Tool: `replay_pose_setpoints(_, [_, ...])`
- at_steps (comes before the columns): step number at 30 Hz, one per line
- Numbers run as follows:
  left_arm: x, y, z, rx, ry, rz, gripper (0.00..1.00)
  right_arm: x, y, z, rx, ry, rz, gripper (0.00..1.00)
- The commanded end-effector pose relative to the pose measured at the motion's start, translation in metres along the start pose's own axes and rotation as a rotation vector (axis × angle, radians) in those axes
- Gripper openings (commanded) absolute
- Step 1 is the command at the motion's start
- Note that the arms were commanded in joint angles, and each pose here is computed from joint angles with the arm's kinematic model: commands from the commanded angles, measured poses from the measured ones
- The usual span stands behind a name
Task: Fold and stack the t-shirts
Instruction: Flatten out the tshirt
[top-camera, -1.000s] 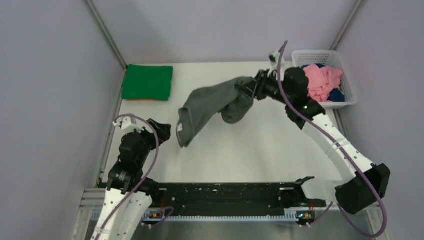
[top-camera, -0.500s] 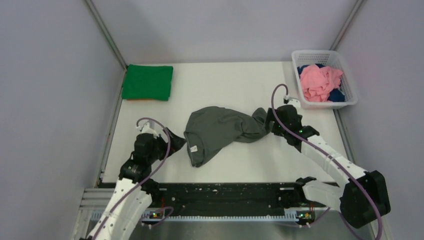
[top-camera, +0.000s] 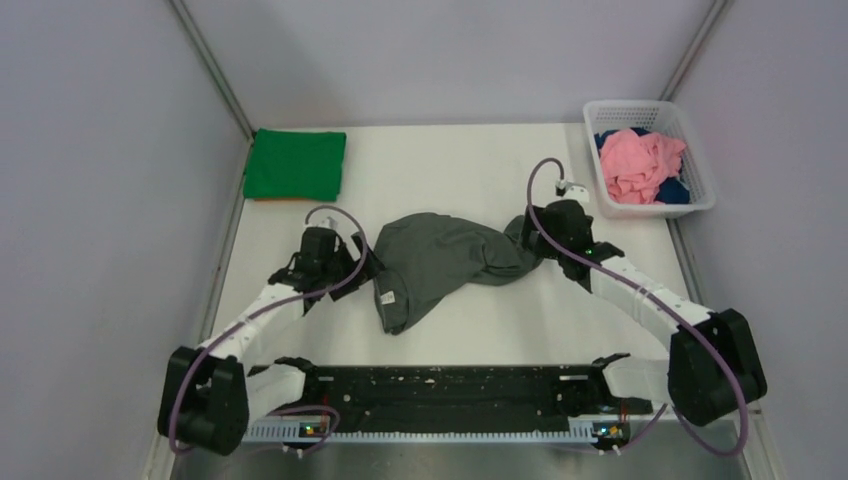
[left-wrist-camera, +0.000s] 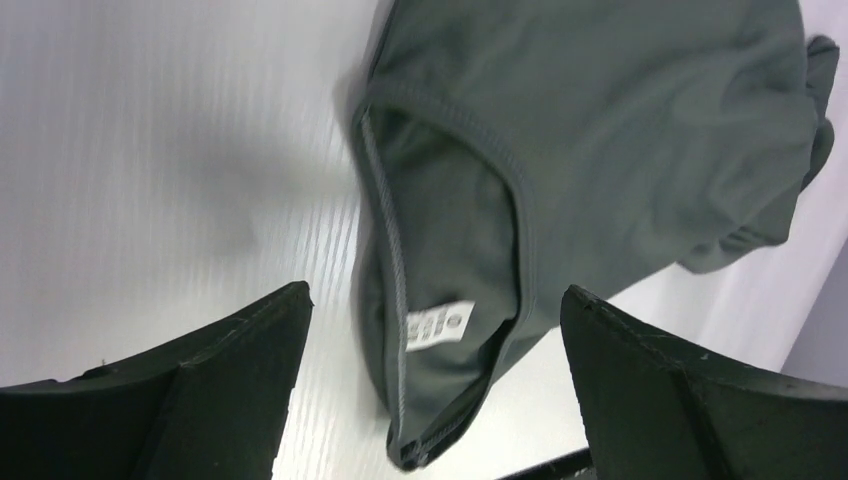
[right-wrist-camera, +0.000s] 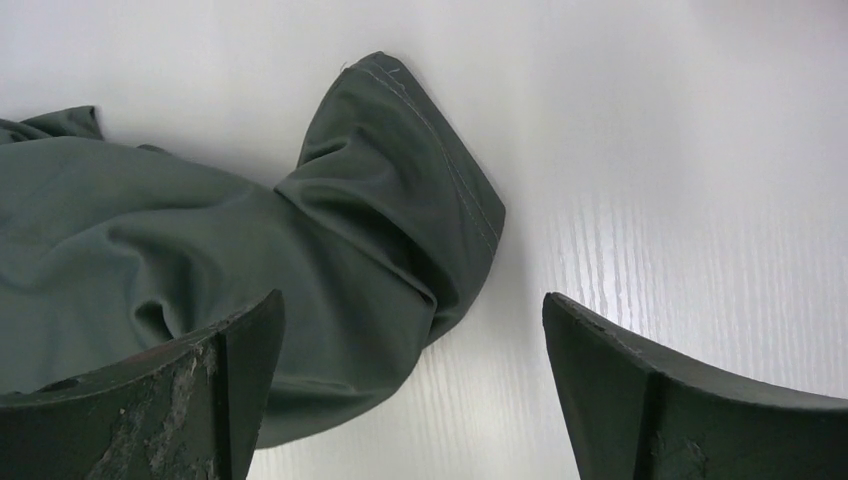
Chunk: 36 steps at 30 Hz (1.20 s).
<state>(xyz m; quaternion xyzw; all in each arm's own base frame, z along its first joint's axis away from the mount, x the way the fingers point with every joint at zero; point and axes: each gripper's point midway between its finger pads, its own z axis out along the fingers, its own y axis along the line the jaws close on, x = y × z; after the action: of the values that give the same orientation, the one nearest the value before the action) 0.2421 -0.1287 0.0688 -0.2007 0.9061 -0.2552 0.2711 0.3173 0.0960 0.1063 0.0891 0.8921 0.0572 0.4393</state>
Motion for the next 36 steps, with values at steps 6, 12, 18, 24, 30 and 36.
replay_pose_setpoints(6, [-0.050,-0.019,0.051,-0.081,0.008,0.087,0.93,-0.037,0.028,0.061,-0.036,0.007,-0.020,0.81])
replay_pose_setpoints(12, [-0.047,-0.005,0.077,-0.146,0.061,0.089,0.86,-0.020,0.059,0.093,-0.194,0.100,-0.119,0.62])
replay_pose_setpoints(18, [-0.038,-0.015,0.097,-0.106,0.133,0.102,0.49,-0.001,0.044,0.119,-0.105,0.144,-0.142,0.45])
replay_pose_setpoints(24, [-0.052,-0.023,0.093,-0.140,0.087,0.103,0.00,-0.017,0.034,0.113,-0.045,0.060,-0.108,0.02])
replay_pose_setpoints(30, [-0.115,-0.066,0.017,-0.086,-0.205,0.133,0.00,-0.092,0.028,0.047,-0.015,-0.173,-0.036,0.00])
replay_pose_setpoints(36, [-0.156,-0.129,-0.127,0.147,-0.545,0.166,0.00,-0.163,0.039,-0.069,-0.183,-0.446,0.009,0.00])
